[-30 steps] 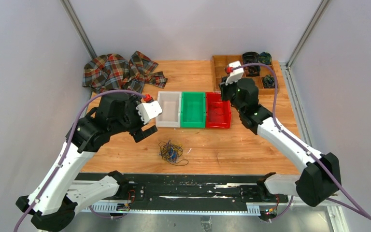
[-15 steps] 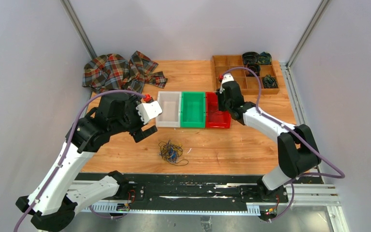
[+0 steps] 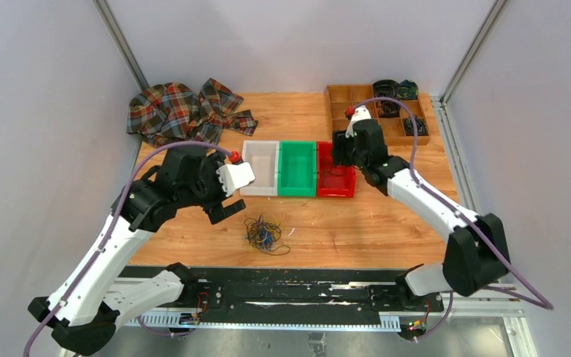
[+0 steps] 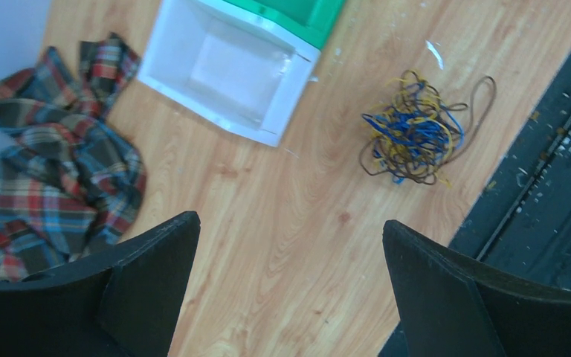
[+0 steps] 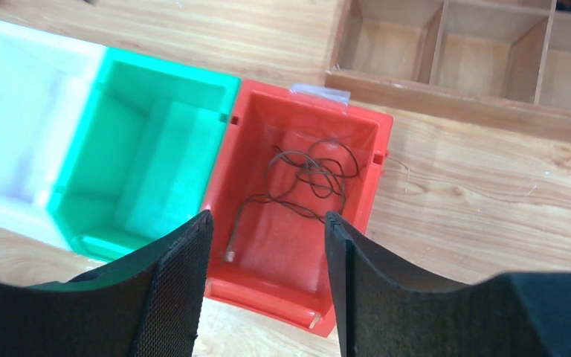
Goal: Untangle the cables
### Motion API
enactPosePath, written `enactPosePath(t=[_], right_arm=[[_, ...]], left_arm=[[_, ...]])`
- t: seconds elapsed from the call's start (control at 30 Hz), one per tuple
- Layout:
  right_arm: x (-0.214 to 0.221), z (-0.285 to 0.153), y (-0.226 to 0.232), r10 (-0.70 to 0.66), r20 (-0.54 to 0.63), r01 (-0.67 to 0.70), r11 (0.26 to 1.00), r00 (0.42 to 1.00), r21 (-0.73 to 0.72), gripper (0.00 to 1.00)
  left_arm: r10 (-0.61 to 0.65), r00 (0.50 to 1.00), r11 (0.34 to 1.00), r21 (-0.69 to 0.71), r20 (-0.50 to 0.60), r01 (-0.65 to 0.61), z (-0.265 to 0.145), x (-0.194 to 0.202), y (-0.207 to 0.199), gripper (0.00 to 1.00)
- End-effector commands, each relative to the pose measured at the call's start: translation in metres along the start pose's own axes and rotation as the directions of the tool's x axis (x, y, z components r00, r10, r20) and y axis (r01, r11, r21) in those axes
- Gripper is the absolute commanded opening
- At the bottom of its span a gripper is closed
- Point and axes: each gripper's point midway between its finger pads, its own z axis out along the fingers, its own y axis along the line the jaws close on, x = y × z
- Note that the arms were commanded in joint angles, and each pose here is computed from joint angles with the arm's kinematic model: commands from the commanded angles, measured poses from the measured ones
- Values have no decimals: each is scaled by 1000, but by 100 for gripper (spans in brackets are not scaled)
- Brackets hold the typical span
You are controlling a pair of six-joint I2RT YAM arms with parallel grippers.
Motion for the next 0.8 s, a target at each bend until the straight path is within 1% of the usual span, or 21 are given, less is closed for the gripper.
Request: enactPosePath(t=[0.0, 0.03, 0.17, 0.3, 0.43, 0.57, 0.67, 0.77], right_arm=[[-22, -35, 26, 47, 81, -37, 991, 996, -128, 58], [-19, -41, 35, 47, 98, -31, 987, 994, -155, 60], [17, -59, 65, 18, 98, 4, 976, 995, -218, 60], [49, -74, 81, 48, 105, -19, 964, 993, -264, 58], [64, -83, 83, 66, 129, -31, 967, 989, -255, 55], [71, -89, 90, 62, 142, -22, 964, 988, -266, 50], [71, -92, 96, 48, 146, -6, 962, 988, -275, 47], [71, -93, 102, 29, 145, 13, 959, 989, -282, 45]], left_arm=[[-6, 1000, 990, 138, -26, 9, 22, 16, -27, 98], [-3, 999, 986, 167, -32, 9, 29, 20, -33, 98], [-27, 997, 968, 245, -78, 45, 54, 39, -52, 99], [-96, 985, 931, 337, -144, 141, 75, 53, -74, 92], [-159, 968, 895, 387, -193, 224, 96, 66, -92, 87], [-190, 955, 886, 380, -227, 267, 115, 68, -90, 80], [-199, 944, 871, 394, -262, 293, 127, 74, -95, 71], [-181, 939, 881, 376, -294, 287, 135, 83, -92, 62]])
